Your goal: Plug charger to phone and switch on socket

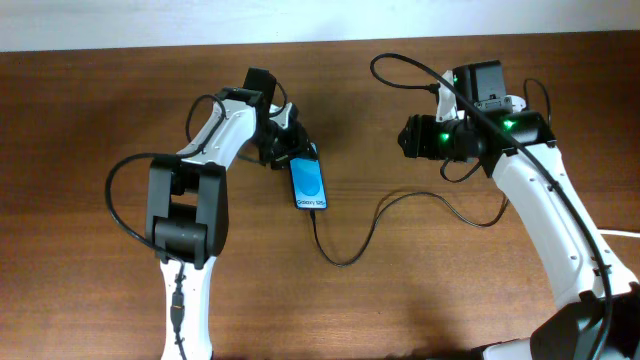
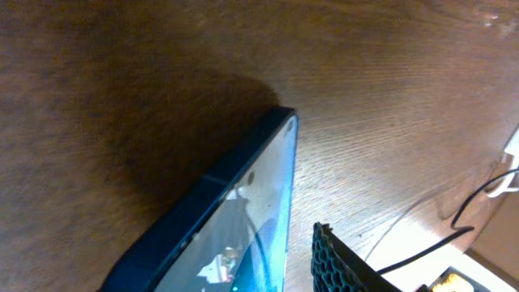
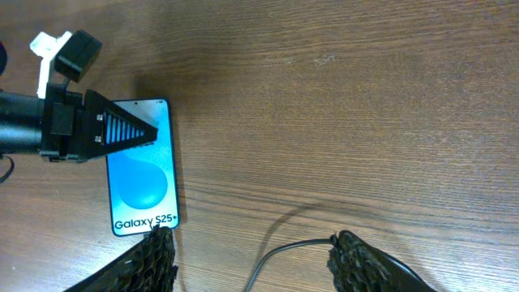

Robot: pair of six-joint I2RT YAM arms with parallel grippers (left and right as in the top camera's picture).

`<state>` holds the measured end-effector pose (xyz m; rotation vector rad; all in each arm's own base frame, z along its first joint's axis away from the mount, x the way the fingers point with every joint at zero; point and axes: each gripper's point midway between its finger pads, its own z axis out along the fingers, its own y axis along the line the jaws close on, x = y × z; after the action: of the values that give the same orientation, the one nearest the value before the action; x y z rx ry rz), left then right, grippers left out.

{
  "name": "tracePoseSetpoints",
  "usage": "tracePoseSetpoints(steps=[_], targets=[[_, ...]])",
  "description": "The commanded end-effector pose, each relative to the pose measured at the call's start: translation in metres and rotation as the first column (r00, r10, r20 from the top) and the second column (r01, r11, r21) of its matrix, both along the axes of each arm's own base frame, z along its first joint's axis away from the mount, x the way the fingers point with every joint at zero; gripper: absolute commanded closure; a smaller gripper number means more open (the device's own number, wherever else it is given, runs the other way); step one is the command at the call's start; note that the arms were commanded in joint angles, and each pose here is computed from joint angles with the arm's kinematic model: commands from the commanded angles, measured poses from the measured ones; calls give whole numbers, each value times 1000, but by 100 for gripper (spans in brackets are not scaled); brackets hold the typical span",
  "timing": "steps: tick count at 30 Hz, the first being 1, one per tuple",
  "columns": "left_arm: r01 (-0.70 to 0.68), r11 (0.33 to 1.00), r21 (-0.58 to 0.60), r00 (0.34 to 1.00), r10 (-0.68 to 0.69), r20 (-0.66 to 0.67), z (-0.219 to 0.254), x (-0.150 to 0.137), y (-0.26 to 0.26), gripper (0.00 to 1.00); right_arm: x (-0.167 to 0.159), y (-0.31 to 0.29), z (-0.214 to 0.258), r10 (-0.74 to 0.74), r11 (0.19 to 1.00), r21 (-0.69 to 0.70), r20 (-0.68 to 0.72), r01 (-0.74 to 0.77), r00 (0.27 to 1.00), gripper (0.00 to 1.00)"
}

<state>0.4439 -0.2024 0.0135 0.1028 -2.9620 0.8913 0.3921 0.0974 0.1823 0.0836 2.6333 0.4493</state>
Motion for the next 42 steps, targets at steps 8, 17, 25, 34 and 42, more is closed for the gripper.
tracePoseSetpoints(steps=[8, 17, 25, 34, 42], targets=[[-74, 956, 282, 997, 67, 34, 13, 12, 46, 43, 3, -2, 1, 4, 1000, -13, 8, -4, 1000, 30], [-3, 975, 223, 949, -67, 308, 143, 49, 34, 38, 3, 0, 5, 12, 1000, -4, 16, -11, 1000, 26], [51, 942, 333, 810, -234, 538, 265, 19, 57, 1, -48, -105, 182, -203, 975, -3, 390, 222, 898, 25], [45, 938, 343, 811, -234, 535, 265, 19, 60, 0, -46, -323, 144, -559, 788, -39, 370, 614, 742, 21], [45, 938, 343, 811, -234, 535, 265, 19, 60, 0, 32, -376, -13, -619, 785, 76, 128, 615, 775, 19]])
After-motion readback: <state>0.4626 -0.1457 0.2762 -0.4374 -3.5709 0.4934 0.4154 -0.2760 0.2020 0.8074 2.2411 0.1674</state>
